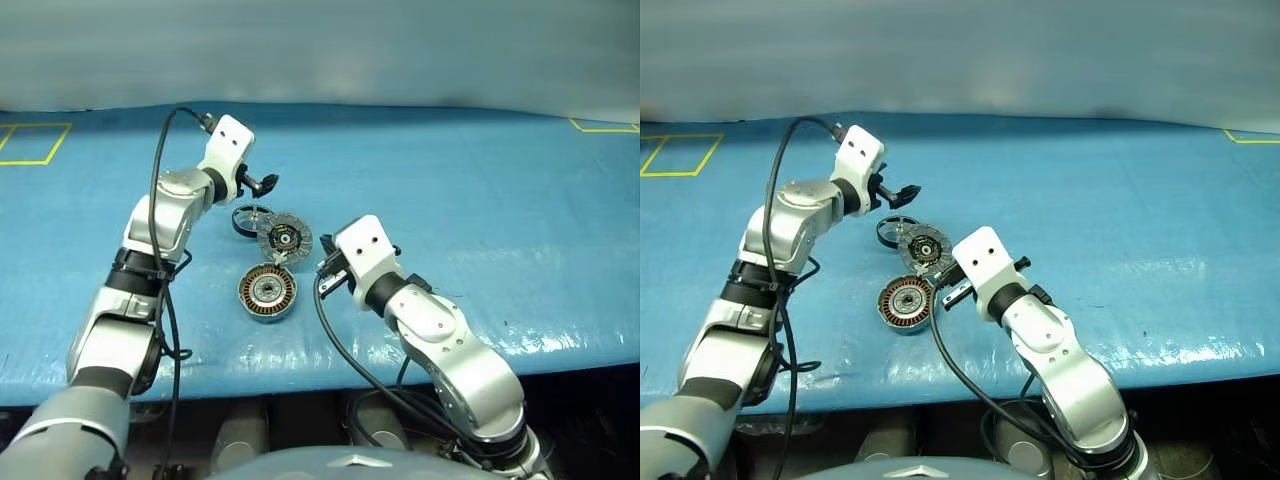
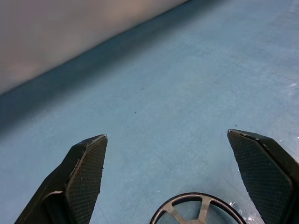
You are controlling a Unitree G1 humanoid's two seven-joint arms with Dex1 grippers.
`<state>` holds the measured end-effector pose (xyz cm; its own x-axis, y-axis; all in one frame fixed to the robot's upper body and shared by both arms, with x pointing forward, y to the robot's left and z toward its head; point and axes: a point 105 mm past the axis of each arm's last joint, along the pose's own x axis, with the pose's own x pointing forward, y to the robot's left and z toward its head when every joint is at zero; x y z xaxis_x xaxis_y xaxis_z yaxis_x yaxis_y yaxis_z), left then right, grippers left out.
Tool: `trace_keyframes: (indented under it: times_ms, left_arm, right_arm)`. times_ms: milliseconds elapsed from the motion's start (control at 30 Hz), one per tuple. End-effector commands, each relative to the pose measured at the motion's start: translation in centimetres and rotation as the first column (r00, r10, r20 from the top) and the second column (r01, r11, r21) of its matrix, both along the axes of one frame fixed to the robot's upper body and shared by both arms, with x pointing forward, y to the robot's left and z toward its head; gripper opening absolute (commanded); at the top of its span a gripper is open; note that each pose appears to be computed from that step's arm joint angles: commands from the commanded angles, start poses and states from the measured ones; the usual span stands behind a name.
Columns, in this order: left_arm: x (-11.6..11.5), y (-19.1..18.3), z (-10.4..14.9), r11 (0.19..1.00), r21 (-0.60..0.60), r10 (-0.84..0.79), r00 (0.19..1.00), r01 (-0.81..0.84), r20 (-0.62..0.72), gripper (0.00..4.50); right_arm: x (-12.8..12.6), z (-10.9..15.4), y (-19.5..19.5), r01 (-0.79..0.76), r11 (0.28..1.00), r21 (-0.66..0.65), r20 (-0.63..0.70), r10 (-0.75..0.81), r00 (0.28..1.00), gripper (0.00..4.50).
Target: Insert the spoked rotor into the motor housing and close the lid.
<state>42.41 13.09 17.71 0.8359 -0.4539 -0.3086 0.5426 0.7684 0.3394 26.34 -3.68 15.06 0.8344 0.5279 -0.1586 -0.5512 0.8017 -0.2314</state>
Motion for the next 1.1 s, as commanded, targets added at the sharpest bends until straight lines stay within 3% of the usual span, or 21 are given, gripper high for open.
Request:
trace_keyframes:
  times_ms: [33, 233, 467, 700, 1100]
  left_arm:
    - [0.9, 1.0, 0.6, 0.991, 0.135, -0.028, 1.000, 0.026, 0.013, 4.50]
    - [1.3, 1.2, 1.0, 0.953, 0.272, -0.125, 0.991, 0.133, -0.045, 4.50]
    - [1.3, 1.3, 0.4, 0.849, 0.440, -0.233, 0.954, 0.294, -0.188, 4.50]
    - [0.8, 1.8, -0.6, 0.748, 0.508, -0.282, 0.898, 0.427, -0.339, 4.50]
    - [0.3, 1.3, -0.8, 0.634, 0.547, -0.320, 0.829, 0.547, -0.458, 4.50]
  right_arm:
    - [-0.3, 1.2, 0.2, -0.005, 0.999, 0.032, 0.052, 0.003, 0.999, 0.03]
    - [-0.2, 1.2, 0.4, -0.011, 0.999, 0.037, 0.054, 0.009, 0.999, 0.03]
    - [0.1, 1.5, 0.9, -0.035, 0.998, 0.049, 0.069, 0.031, 0.997, 0.03]
    - [-0.4, 1.0, 1.2, -0.062, 0.995, 0.075, 0.058, 0.058, 0.997, 0.03]
    - [-0.7, -1.7, 0.5, -0.023, 0.997, 0.080, -0.008, 0.023, 1.000, 0.03]
